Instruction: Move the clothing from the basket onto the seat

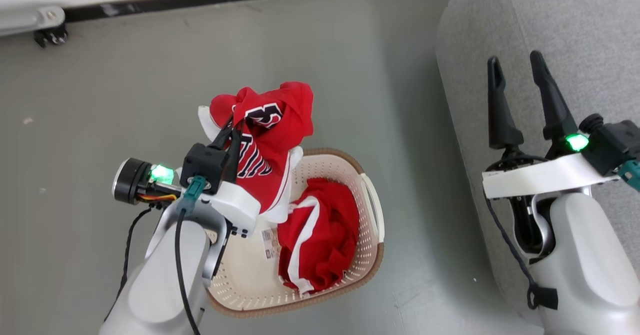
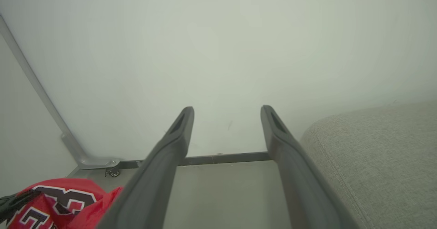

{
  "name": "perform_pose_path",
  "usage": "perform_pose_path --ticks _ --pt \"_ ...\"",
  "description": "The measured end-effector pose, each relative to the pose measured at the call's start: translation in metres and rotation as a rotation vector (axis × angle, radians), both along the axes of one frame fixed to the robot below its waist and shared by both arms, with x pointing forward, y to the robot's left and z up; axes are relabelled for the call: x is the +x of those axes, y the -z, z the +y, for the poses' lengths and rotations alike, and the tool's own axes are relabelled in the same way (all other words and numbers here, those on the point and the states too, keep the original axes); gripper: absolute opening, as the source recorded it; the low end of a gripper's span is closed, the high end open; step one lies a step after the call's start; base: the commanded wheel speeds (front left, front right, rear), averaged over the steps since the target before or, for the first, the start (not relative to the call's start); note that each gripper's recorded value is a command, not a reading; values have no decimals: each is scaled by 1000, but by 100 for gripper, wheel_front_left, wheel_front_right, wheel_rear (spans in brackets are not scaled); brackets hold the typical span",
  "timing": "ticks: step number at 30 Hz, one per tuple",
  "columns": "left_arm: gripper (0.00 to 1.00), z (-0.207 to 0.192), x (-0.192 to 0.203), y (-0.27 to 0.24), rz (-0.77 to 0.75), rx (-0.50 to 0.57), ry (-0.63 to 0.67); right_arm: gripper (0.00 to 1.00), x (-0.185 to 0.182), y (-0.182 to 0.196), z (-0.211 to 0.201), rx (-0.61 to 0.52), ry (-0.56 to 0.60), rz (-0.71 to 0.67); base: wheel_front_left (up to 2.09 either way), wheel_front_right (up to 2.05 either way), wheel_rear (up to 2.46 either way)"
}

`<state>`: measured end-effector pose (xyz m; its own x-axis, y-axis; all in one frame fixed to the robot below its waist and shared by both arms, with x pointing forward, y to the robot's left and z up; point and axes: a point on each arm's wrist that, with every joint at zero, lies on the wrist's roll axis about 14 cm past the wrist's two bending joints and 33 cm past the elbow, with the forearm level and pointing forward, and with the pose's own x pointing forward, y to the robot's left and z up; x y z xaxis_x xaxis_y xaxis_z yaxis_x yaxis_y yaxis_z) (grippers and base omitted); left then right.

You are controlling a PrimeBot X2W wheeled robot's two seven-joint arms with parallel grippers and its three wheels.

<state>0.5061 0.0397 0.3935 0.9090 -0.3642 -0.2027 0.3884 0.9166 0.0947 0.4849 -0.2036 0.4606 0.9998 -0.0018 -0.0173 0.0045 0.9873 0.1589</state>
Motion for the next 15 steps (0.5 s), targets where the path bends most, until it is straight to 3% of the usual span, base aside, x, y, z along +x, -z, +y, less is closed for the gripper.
perform_pose_path --ticks 15 --pt "0 23 -13 -77 -154 -83 -57 100 -31 -14 22 -25 -61 -3 0 0 0"
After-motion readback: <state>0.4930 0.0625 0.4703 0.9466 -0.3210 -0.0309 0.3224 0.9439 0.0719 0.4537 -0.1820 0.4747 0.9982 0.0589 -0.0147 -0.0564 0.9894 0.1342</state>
